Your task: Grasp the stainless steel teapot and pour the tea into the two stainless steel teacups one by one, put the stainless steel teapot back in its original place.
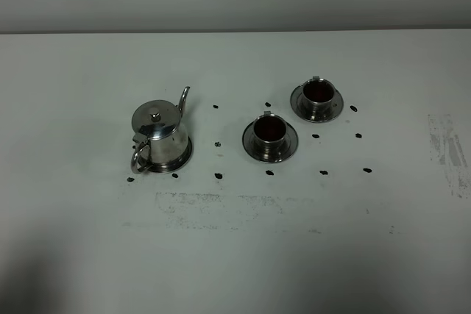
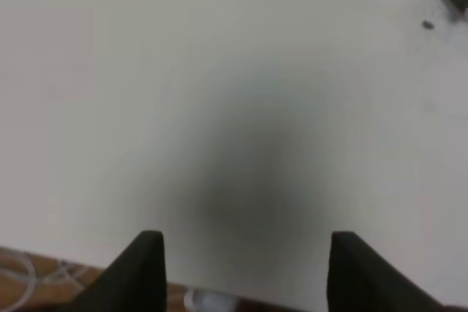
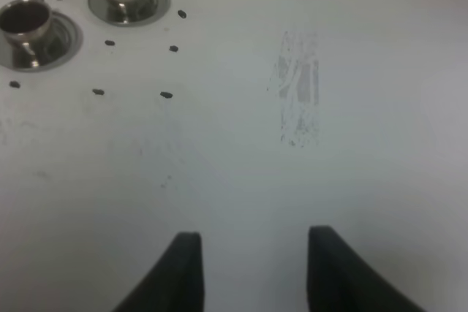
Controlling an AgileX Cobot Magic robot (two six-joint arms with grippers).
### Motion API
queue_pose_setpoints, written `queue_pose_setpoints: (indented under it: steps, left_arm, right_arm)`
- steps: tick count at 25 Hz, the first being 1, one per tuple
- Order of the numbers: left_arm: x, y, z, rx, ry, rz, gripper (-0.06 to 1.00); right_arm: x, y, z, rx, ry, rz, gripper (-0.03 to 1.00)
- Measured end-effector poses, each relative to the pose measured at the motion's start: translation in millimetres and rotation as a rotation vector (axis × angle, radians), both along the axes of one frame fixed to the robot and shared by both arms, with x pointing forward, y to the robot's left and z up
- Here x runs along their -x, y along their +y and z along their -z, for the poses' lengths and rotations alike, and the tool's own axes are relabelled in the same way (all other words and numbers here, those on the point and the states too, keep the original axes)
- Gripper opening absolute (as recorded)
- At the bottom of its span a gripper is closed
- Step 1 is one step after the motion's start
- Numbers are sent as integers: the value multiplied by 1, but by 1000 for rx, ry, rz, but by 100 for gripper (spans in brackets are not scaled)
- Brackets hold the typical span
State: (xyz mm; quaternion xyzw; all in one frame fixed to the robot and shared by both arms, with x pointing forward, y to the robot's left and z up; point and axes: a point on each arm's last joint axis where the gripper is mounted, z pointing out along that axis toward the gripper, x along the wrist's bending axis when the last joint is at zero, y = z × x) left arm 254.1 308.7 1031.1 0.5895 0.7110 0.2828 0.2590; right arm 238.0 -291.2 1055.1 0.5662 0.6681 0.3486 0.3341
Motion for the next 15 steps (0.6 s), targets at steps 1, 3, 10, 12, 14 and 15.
queue_pose_setpoints:
  steps: [1,3,10,12,14,15]
  left_arm:
    - [3,0,0,-5,-24,6,47]
    - [10,-1,-1,-15,-71,25,47]
    - [22,-4,0,-34,-152,67,47]
    - [22,-4,0,-34,-152,67,47]
    - [22,-4,0,-34,-152,67,47]
    - [22,-4,0,-34,-152,67,47]
  right_arm:
    - [0,0,0,0,0,0,33]
    - [0,0,0,0,0,0,33]
    - [0,0,0,0,0,0,33]
    - [0,0,0,0,0,0,33]
    - [0,0,0,0,0,0,33]
    - [0,0,0,0,0,0,33]
